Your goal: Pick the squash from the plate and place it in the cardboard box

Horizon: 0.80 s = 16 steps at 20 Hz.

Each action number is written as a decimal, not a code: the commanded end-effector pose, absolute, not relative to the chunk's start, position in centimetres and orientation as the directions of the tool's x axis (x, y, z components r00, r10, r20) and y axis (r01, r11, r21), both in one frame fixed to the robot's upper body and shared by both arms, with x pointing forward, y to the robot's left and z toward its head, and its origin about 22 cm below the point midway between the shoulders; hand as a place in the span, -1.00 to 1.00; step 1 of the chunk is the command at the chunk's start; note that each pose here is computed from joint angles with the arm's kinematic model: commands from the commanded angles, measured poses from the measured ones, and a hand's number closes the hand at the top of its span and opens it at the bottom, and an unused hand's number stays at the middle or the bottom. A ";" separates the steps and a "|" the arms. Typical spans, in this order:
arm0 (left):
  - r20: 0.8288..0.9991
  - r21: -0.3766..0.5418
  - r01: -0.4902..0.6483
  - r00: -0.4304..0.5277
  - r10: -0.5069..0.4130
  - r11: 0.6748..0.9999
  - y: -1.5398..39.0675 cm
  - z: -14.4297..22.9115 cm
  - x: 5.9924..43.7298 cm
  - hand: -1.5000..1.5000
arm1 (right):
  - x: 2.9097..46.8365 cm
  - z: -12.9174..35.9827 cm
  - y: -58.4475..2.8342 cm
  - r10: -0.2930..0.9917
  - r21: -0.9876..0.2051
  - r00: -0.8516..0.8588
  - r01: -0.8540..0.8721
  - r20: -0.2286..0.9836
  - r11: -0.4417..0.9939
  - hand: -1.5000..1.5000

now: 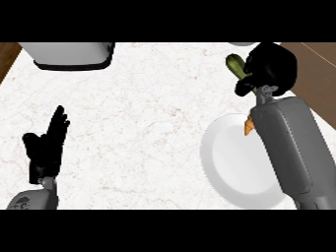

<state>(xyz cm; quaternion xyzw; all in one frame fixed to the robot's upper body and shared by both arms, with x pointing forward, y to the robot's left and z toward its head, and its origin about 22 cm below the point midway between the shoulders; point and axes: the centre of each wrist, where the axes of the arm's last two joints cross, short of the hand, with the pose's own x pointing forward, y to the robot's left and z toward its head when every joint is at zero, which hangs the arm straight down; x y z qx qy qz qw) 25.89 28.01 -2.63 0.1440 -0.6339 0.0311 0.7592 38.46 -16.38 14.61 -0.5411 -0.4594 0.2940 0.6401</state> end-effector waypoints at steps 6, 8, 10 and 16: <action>0.972 0.180 -0.234 0.190 -0.137 0.956 28.4 -3.7 25.5 0.00 | 36.5 21.8 -20.6 0.844 -0.950 0.466 0.274 0.265 0.147 1.00; 0.972 0.177 -0.220 0.191 -0.136 0.959 28.0 -2.8 26.5 0.00 | 36.5 22.6 -22.6 0.828 -0.957 0.506 0.268 0.240 0.113 1.00; 0.973 0.182 -0.223 0.185 -0.141 0.958 28.9 -2.8 26.8 0.00 | 36.9 23.6 -24.1 0.832 -0.950 0.495 0.291 0.250 0.112 1.00; 0.973 0.180 -0.209 0.184 -0.142 0.961 28.6 -2.6 25.4 0.00 | 38.0 22.4 -30.3 0.811 -0.908 0.487 0.400 0.325 0.124 1.00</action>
